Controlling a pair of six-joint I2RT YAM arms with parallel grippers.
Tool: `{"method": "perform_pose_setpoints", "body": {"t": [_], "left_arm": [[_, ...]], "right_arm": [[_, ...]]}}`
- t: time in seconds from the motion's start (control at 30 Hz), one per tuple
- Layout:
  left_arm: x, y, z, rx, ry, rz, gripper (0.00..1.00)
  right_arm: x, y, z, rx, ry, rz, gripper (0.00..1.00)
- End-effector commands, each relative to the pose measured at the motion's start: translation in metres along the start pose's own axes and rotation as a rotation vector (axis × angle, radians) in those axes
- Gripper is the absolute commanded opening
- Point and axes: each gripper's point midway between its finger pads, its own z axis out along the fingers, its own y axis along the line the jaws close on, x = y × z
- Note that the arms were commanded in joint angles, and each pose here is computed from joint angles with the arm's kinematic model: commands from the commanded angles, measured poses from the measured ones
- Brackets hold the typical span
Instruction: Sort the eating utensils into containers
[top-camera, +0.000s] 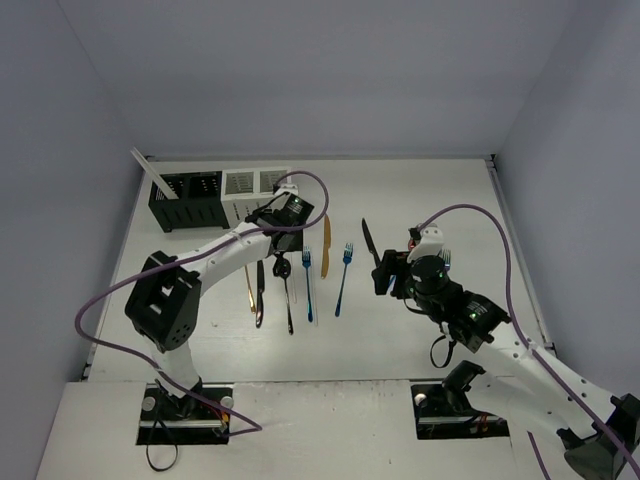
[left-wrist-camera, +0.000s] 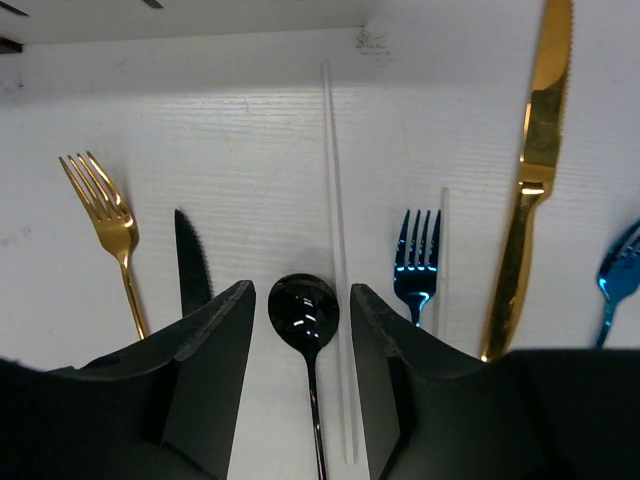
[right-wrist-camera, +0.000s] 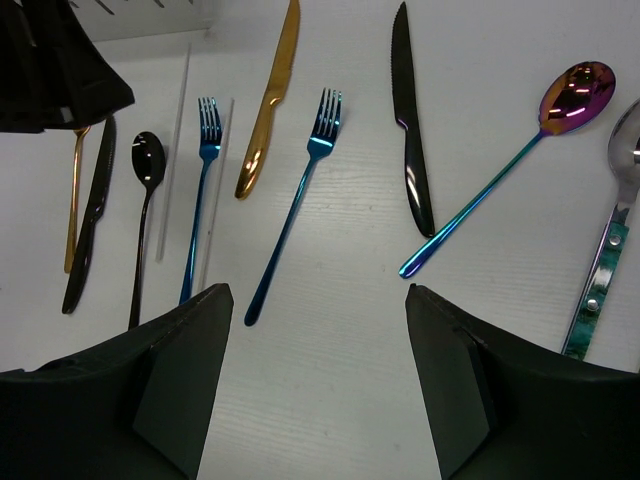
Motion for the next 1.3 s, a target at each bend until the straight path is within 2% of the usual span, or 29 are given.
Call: {"method": "perform_pose_setpoints", "body": {"t": [0.0,0.4,0.67,0.83,1.07,1.17,1.27], "left_arm": [[-0.037,-0.011,0.004,0.018,-0.162,-0.122,0.40],[-0.002,-0.024,0.048,0.031,-0.098,-0.092,0.39],[0.018,-0.016,0.058,-0.018,-0.046,-0.104,0.34],[0.034,-0.021,0.060,-0.002,0.003,-0.092,0.27],[0.061,-0.041,0.060,0.000,0.063,-0.030,0.11],[0.056,-0.046,0.055,0.015,0.050,-0.029,0.04],[0.031,-0.051,0.042,0.044,-0.004,-0.028,0.00]], "right_arm": [[-0.013,0.006,-0.003,-0.025,-0.051,0.037,0.67],[-0.007,0.005,-0.002,-0.028,-0.036,0.034,0.68],[-0.004,0.003,-0.001,-0.020,-0.030,0.035,0.67],[-0.003,0.002,-0.001,-0.016,-0.031,0.037,0.68],[-0.004,0.002,-0.003,-0.021,-0.038,0.042,0.68],[-0.005,0.002,-0.004,-0.024,-0.044,0.042,0.67],[-0.005,0.001,-0.005,-0.029,-0.047,0.043,0.67]]}}
